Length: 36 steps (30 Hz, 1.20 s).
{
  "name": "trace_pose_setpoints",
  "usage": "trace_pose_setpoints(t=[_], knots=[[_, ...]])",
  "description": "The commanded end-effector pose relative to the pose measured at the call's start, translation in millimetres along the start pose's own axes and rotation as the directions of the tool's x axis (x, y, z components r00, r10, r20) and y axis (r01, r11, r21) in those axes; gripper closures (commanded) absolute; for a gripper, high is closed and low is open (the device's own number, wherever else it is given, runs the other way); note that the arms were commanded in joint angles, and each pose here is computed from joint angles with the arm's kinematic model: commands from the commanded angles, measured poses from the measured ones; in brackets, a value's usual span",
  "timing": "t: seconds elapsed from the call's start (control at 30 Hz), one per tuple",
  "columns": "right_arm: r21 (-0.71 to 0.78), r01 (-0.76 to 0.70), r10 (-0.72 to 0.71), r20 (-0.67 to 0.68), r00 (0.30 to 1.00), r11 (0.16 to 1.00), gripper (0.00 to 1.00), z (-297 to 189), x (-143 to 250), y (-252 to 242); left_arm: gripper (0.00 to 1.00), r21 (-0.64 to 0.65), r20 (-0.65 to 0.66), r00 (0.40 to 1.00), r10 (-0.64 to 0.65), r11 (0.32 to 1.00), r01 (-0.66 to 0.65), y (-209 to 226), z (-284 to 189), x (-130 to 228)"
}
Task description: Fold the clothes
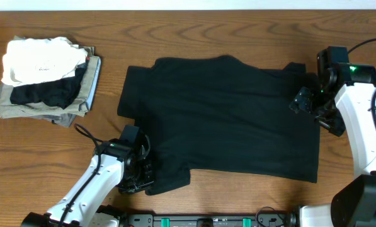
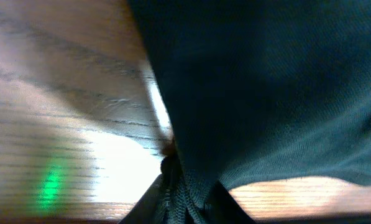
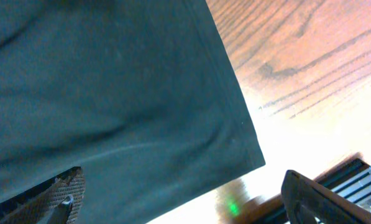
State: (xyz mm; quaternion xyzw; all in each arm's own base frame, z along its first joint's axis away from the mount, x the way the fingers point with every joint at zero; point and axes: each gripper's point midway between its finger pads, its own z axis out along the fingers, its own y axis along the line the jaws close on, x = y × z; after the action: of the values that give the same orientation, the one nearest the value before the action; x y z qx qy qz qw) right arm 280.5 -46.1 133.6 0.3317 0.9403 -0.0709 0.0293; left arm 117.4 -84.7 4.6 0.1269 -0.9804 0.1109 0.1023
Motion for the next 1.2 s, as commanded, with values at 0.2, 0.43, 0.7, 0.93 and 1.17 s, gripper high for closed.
trace_pose_setpoints(t=[0.2,0.43,0.7,0.93,1.17], knots=[[0.064,-0.085,0.088,-0.045,0.995,0.994,0.01,1,13,-26,0.94,-0.006,-0.015,1.0,0.0,1.0,0.0,2,2,4],[0.071,-0.145,0.153,-0.123,0.981,0.987,0.01,26,46,-47,0.94,-0.004,-0.012,1.0,0.001,1.0,-0.001,1,2,3],[-0.058,-0.241,0.233,-0.114,0.966,0.969,0.01,44,81,-50,0.94,0.0,-0.006,1.0,-0.004,1.0,0.004,0,2,1],[0.022,-0.375,0.376,-0.042,0.926,0.927,0.01,70,95,-79,0.94,0.0,-0.006,1.0,-0.004,1.0,0.004,0,2,1],[0.034,-0.468,0.469,-0.082,0.879,0.883,0.02,101,106,-93,0.94,0.0,-0.006,1.0,-0.004,1.0,0.004,0,2,1]])
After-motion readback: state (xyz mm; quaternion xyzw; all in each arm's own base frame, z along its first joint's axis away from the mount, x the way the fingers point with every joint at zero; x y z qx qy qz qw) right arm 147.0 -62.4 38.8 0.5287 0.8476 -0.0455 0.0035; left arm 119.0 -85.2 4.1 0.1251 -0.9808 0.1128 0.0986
